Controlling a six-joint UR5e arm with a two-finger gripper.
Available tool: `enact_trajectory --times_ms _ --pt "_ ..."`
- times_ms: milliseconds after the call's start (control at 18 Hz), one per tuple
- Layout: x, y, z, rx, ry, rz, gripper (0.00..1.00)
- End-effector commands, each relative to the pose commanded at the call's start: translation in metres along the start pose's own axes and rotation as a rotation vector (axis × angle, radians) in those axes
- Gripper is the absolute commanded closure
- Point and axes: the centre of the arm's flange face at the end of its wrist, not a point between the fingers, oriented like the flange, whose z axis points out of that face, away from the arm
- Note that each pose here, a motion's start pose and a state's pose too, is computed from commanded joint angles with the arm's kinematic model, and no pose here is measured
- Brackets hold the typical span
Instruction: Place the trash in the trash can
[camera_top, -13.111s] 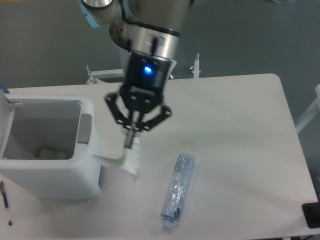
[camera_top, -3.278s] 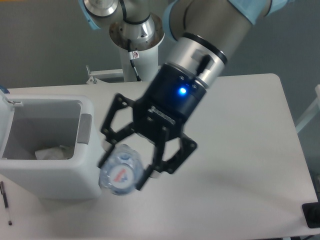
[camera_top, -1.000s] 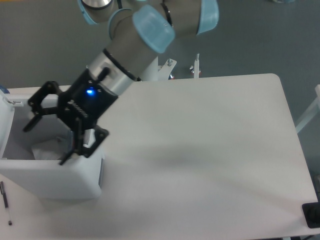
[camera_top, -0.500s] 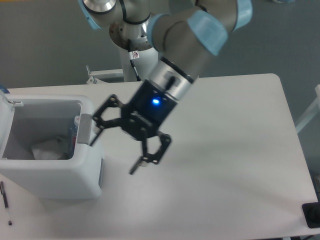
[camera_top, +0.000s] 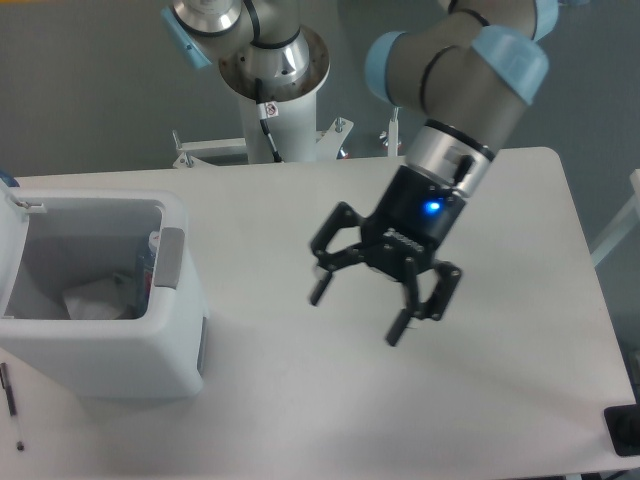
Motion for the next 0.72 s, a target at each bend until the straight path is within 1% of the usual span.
enact_trajectory --times_ms 167,222,278,389,500,611,722 --pt "-0.015 0.017 0.004 -0.136 -0.121 0.092 0.0" --pt "-0.018 0.023 0.005 -0.185 -0.142 0.131 0.0" --pt "-0.022 0.029 0.007 -0.229 -0.148 0.174 0.0" --pt "-0.026 0.042 0.009 -0.301 -0.129 0.253 0.0" --pt "-0.041 0.057 0.0 -0.359 -0.107 0.304 0.0" --pt "-0.052 0.068 -0.005 -0.428 -0.076 0.381 0.0" --pt "-0.06 0.079 -0.009 -0.526 -0.063 0.423 0.0"
